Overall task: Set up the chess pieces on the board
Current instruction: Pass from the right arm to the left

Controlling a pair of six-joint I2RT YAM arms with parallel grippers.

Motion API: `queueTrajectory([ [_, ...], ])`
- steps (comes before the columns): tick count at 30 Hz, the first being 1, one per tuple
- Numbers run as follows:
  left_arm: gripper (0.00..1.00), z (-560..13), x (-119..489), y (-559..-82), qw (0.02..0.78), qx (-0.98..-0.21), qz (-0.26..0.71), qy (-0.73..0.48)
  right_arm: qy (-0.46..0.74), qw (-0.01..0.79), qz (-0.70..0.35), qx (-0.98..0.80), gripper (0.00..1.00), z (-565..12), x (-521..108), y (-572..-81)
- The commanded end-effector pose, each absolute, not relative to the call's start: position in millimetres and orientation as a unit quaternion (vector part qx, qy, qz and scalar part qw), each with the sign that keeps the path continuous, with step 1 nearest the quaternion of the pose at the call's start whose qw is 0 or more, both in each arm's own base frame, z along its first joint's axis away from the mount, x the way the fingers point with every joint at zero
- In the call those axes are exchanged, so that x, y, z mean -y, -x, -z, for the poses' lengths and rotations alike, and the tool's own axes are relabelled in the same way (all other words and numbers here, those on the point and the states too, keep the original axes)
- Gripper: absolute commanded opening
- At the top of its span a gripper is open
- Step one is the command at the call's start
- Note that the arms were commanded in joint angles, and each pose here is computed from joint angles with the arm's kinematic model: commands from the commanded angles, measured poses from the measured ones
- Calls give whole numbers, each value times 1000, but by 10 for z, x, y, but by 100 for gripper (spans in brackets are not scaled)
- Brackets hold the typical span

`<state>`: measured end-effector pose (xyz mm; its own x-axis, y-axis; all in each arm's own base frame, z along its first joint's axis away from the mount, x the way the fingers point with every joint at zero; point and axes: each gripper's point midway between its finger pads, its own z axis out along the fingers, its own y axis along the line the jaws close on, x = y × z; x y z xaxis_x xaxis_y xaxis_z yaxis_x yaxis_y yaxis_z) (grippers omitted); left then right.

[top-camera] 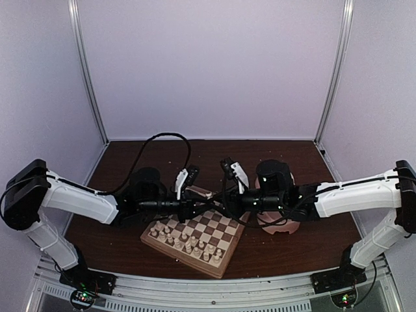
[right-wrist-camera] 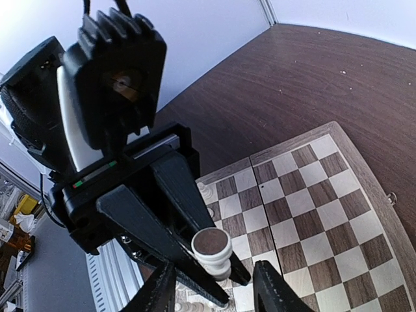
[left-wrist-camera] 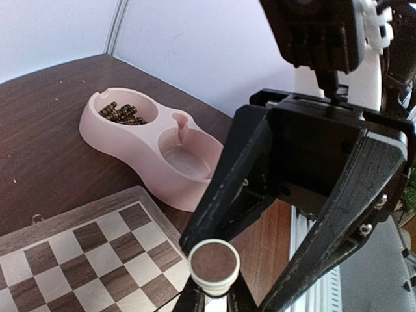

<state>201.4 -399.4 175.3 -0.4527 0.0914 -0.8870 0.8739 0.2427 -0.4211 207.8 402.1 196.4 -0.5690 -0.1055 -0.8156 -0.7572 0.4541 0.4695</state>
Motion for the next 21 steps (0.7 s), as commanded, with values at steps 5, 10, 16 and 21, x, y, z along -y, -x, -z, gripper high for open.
queueTrajectory([
  [5,5,-1834,4096,-1903,432,-674,418,-429,267,366,-436,-778,42,-2088,-4004,-2149],
  [10,6,-1823,4095,-1899,433,-674,416,-431,264,366,-443,-775,42,-2117,-3996,-2143],
  [16,6,-1830,4101,-1895,432,-673,418,-432,244,395,-444,-766,45,-2250,-3843,-2183],
  [21,6,-1848,4112,-1872,432,-669,422,-434,242,395,-442,-768,43,-2247,-3825,-2197],
])
